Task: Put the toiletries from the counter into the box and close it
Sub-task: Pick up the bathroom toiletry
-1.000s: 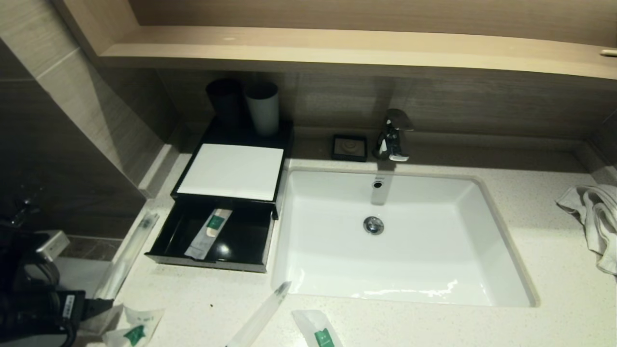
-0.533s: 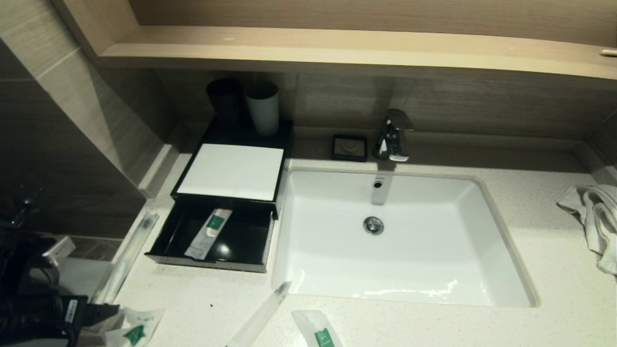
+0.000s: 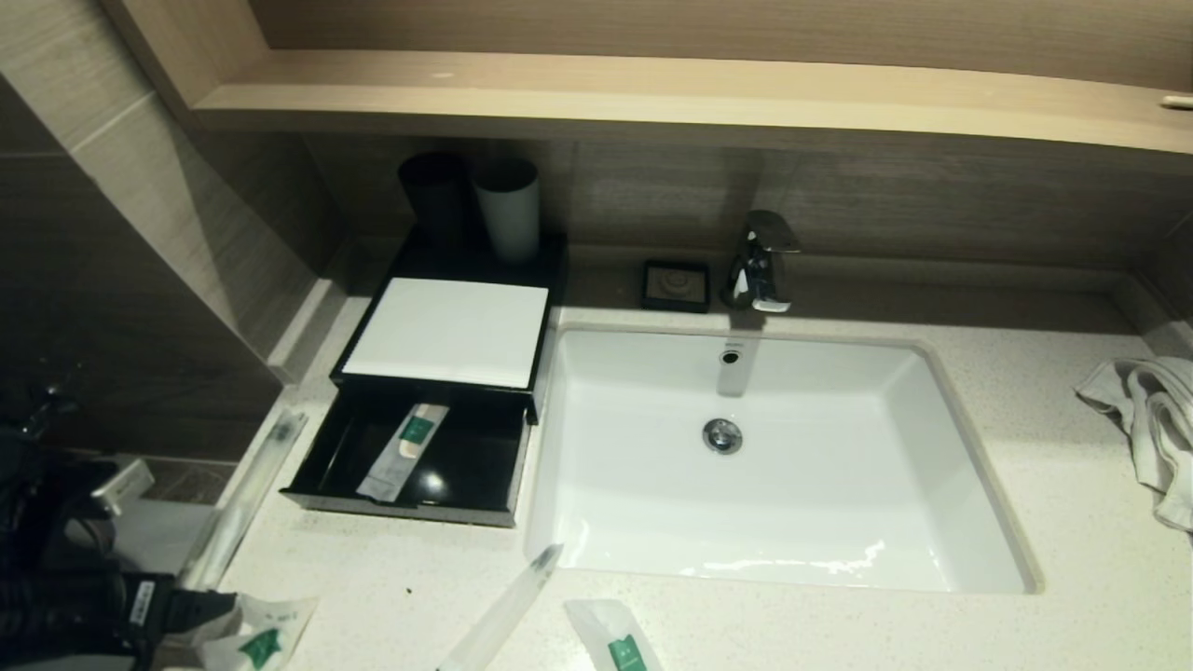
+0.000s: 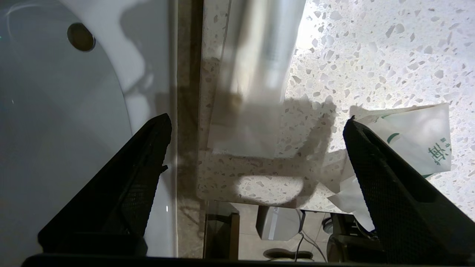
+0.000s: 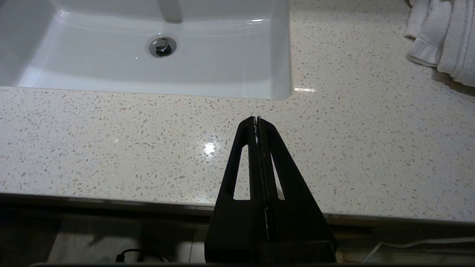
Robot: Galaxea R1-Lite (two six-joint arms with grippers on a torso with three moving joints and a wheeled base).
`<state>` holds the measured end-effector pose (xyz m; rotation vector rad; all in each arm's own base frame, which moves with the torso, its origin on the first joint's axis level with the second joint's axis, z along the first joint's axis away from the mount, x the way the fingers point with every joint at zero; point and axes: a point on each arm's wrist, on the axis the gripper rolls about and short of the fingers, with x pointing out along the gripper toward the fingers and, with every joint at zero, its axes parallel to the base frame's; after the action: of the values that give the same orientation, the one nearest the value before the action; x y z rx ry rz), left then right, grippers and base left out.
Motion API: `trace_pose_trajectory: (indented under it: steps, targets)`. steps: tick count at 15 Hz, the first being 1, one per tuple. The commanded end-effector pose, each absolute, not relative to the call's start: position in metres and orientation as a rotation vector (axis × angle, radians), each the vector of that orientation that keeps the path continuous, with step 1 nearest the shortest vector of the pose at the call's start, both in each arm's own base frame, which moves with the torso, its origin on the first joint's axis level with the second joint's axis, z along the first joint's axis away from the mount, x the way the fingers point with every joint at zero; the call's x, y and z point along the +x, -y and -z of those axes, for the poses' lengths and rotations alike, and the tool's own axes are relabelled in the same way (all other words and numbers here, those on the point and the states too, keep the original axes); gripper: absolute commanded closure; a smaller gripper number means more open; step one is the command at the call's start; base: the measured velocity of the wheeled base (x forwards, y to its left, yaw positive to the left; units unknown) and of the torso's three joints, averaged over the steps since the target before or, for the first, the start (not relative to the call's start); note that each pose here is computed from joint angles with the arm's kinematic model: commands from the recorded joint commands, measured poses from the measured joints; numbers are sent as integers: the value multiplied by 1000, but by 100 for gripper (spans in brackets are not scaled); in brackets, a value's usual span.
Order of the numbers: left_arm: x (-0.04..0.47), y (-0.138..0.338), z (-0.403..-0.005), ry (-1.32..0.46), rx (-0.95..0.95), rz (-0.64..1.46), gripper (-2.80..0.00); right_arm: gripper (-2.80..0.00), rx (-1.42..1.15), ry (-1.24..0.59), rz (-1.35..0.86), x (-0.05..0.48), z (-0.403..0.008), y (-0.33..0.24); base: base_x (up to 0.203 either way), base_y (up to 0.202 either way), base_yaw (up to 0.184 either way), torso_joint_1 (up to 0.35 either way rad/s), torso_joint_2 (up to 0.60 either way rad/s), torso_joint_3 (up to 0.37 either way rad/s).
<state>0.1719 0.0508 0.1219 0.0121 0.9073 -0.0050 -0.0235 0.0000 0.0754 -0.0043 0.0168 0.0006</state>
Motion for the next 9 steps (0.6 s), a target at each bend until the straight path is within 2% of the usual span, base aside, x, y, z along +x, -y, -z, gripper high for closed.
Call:
trace_pose_trajectory:
  steps: [1, 9]
  targets:
    - [175, -52, -118, -930, 7, 7, -280, 0, -5, -17, -1, -24, -75, 0, 0, 0, 0, 0, 0, 0]
    - [179, -53, -114, -950, -3, 8, -280, 0, -5, -17, -2, -24, -75, 0, 0, 0, 0, 0, 0, 0]
